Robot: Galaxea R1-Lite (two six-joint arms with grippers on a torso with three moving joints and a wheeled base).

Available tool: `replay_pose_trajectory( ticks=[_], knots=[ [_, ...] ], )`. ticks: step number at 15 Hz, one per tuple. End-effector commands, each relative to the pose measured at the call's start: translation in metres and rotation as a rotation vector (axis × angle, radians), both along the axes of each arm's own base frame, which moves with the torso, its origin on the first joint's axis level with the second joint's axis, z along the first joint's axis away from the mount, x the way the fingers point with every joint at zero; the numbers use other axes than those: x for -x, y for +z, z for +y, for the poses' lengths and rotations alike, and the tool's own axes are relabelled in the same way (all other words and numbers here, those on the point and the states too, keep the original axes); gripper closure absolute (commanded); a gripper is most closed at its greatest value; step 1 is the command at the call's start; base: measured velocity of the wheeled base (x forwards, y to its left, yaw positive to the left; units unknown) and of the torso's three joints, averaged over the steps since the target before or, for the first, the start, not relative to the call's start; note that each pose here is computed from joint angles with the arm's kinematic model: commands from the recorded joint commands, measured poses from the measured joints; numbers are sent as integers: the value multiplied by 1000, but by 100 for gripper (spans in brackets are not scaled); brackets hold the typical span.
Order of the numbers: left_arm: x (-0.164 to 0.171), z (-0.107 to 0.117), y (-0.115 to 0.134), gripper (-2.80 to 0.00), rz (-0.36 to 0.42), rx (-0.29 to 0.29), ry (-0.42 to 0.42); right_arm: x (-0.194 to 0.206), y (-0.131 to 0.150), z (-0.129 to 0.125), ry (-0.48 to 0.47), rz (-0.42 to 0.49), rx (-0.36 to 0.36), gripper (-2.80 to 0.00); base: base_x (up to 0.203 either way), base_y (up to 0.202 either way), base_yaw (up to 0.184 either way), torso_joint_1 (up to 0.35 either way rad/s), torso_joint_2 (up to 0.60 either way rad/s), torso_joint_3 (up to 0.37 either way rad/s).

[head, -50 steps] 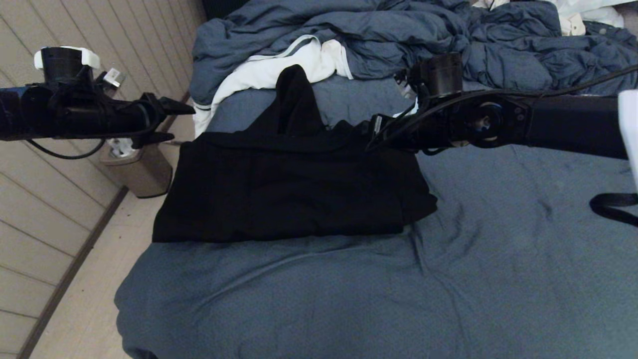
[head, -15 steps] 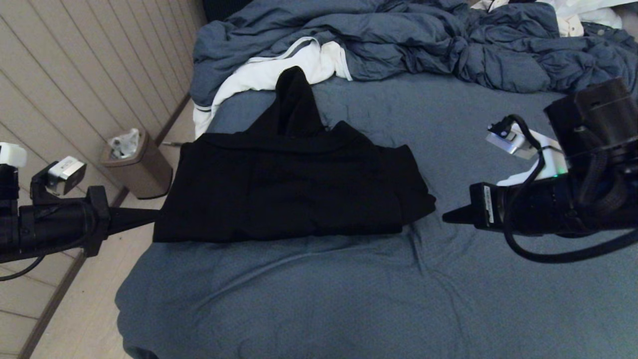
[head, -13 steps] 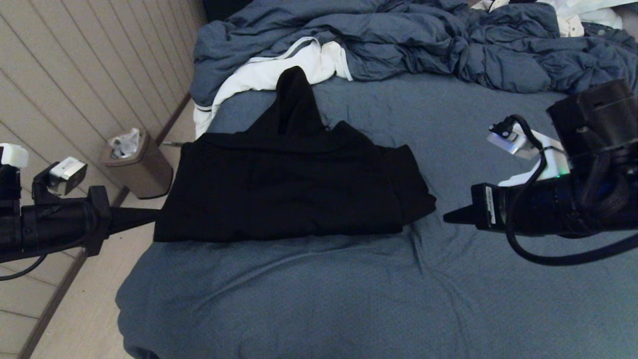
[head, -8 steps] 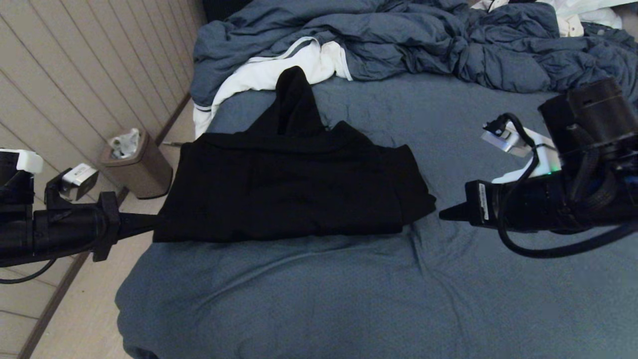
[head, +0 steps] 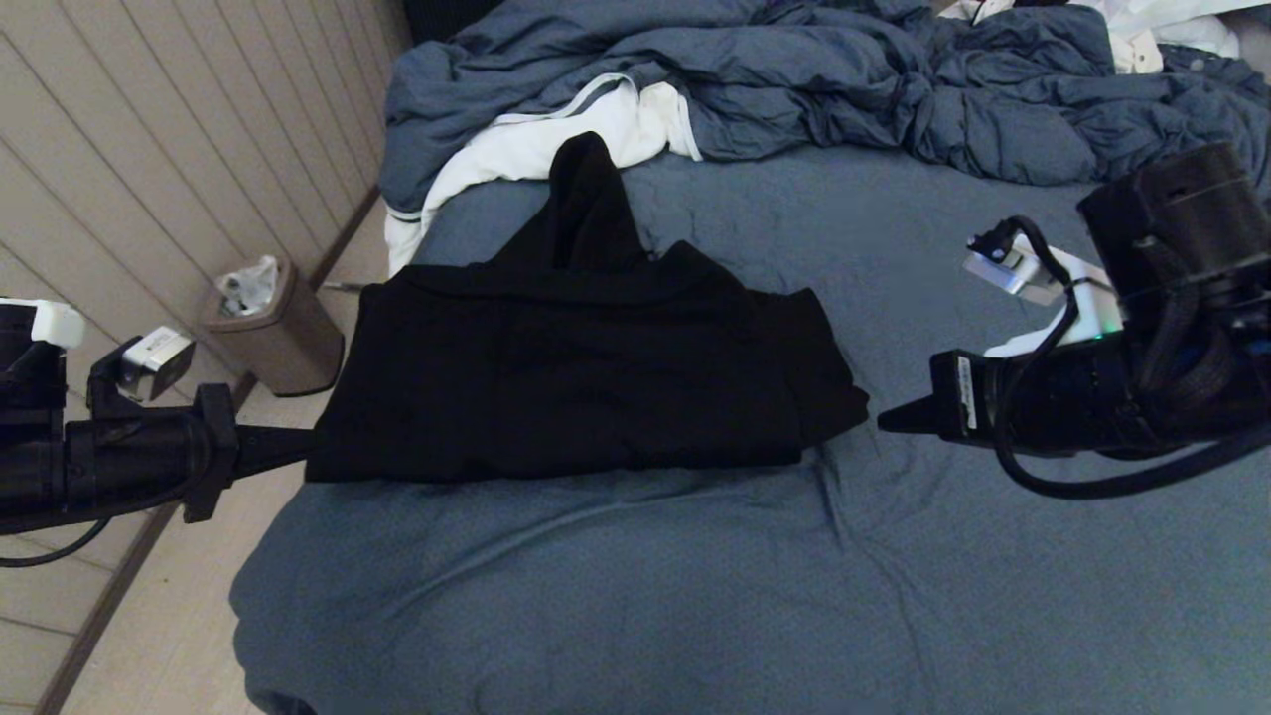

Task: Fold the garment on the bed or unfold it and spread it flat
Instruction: Fold the black sweatshirt

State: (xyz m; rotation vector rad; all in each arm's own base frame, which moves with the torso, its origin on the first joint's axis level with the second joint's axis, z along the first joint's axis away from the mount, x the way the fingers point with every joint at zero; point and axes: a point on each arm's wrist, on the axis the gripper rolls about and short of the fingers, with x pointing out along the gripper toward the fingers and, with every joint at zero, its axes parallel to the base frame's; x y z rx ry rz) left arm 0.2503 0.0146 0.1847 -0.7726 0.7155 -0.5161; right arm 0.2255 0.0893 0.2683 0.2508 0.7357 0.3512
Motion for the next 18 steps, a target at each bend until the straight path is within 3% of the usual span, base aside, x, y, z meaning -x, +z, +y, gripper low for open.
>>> replay_pose_trajectory(
  ticks=[1,4,9,10,18],
  knots=[
    [-1,0,-4,0,17,8,-3,-6,-3,2,-1,14,4,0,0,0,0,0,0,0],
    [-4,0,-9,0,39,14,-6,-36,-17,3,-34,64,26,0,0,0,0,0,0,0],
    [-3,-1,-12,0,51,22,-16,-75,-16,1,-80,78,21,0,0,0,0,0,0,0],
    [-2,-1,-11,0,50,27,-24,-80,-14,2,-83,72,16,-280,0,0,0,0,0,0],
    [-5,-2,-16,0,62,26,-29,-107,-21,2,-102,86,28,-280,0,0,0,0,0,0]
  ],
)
